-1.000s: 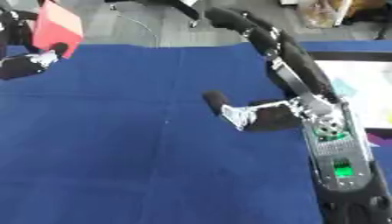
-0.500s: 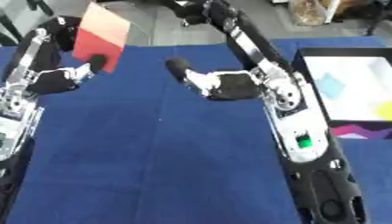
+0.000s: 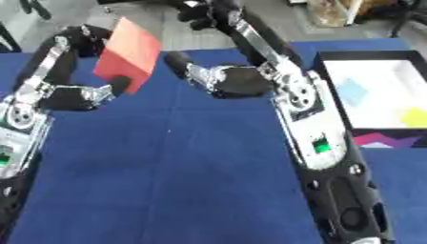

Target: Pick up the objects with one hand, pass them to the other hand, and then place them into the box on the other side of the table.

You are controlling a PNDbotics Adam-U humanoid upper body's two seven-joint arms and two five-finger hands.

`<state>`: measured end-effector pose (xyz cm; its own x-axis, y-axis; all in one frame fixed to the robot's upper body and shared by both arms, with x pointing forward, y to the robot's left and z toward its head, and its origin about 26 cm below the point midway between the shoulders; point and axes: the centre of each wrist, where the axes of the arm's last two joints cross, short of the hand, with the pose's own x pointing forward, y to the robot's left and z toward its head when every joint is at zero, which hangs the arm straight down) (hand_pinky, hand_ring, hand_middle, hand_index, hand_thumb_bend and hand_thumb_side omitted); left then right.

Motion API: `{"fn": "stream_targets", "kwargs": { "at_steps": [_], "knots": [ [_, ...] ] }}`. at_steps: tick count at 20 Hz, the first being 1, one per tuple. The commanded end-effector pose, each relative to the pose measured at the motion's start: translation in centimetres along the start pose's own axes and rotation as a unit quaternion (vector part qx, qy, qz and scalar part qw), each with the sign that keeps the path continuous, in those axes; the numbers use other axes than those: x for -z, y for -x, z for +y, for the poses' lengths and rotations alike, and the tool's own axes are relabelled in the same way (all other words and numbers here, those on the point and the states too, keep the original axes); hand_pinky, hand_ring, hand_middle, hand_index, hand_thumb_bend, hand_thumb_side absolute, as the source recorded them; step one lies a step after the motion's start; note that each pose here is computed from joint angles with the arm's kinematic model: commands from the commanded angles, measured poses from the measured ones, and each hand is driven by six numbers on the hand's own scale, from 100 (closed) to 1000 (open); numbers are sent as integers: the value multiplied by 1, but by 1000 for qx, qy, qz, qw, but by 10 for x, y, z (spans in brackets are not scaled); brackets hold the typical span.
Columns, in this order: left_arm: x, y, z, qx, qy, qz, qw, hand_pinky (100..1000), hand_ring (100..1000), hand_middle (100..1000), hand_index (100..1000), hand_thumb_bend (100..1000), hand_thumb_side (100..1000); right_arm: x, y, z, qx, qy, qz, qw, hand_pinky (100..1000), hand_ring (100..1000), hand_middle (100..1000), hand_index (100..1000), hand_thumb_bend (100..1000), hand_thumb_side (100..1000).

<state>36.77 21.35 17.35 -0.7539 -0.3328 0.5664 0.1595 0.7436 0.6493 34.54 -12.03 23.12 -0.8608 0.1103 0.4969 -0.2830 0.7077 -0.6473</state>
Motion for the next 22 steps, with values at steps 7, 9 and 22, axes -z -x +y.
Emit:
{"fn": "stream_targets", "kwargs": {
  "at_steps": [7,9,22],
  "knots": [
    [16,-5,-1,37,18,-25,999,451,369,326,446,440,347,-6,-5,-13,-26,-57,11,998,811,837,895,971,417,578],
    [19,-6,-2,39,23,-28,999,452,369,326,446,438,348,-8,-4,-15,-30,-71,17,997,809,837,894,971,421,582],
    [31,-4,-15,45,43,-36,997,453,368,325,446,437,348,-9,5,-11,-35,-126,40,991,804,834,891,971,420,600]
  ]
}}
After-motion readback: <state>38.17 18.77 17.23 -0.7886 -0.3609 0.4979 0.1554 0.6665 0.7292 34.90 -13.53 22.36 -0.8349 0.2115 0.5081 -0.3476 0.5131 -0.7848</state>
